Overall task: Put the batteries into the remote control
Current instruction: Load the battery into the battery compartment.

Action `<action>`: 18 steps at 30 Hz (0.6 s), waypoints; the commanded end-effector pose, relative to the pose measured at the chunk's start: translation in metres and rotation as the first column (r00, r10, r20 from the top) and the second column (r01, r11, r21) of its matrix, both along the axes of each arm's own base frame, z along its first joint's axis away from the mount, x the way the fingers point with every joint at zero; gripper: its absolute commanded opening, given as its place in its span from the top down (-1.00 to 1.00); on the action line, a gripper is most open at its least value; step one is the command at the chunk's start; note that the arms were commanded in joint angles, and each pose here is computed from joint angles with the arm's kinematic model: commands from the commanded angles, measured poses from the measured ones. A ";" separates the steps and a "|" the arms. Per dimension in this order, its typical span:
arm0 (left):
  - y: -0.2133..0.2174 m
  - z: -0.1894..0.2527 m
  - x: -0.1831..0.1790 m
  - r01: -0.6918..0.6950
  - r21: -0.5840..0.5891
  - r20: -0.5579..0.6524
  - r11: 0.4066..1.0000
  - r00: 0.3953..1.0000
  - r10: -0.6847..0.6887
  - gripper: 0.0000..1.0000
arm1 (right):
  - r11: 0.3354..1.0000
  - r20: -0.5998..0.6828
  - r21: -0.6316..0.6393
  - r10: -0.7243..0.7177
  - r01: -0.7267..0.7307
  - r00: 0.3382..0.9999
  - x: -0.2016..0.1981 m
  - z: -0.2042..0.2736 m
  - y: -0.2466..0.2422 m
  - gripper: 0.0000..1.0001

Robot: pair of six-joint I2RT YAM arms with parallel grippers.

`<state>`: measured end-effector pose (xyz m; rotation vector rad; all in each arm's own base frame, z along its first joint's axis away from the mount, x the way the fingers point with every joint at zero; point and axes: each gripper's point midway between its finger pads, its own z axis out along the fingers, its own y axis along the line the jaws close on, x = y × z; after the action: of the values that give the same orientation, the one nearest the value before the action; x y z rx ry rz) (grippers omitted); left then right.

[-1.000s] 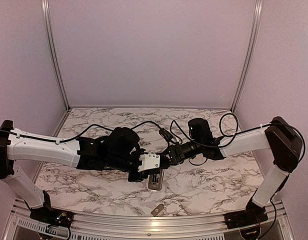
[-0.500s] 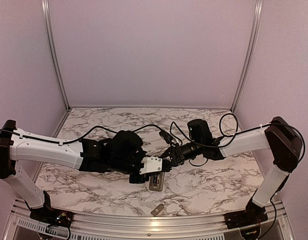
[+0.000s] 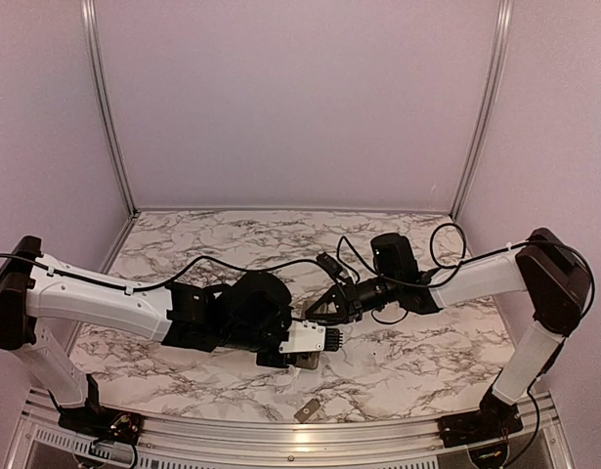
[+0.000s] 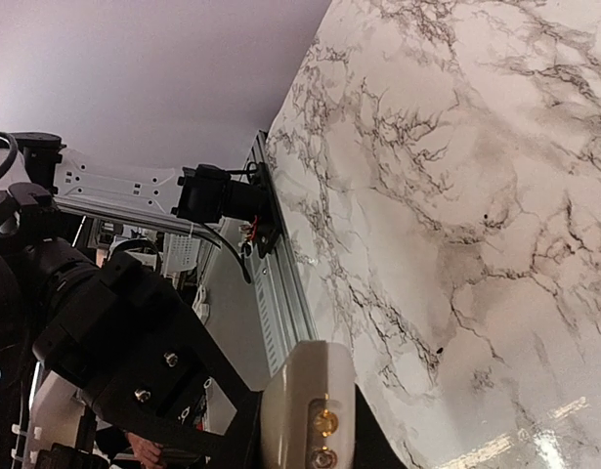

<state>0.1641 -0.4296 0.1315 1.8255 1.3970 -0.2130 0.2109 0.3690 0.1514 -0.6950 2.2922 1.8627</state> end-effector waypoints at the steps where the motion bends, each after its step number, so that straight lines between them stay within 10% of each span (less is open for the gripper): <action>1: 0.040 -0.066 -0.002 -0.033 0.262 -0.001 0.965 0.999 0.035 0.87 | 0.974 0.120 0.195 0.090 -0.113 0.989 -0.014 0.072 0.005 1.00; 12: 0.015 0.013 0.009 -0.145 -0.072 -0.009 0.987 0.989 0.144 0.68 | 0.995 0.104 0.101 -0.016 0.006 0.994 0.010 0.032 -0.010 1.00; 18: 0.019 0.069 0.024 -0.260 -0.313 -0.084 0.913 0.966 0.247 0.22 | 0.994 0.126 0.080 -0.081 0.071 0.989 0.023 0.025 -0.023 1.00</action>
<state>0.1723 -0.4143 0.1540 1.6201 1.4913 -0.2231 0.2277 0.3524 0.1616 -0.6572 2.2104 1.8333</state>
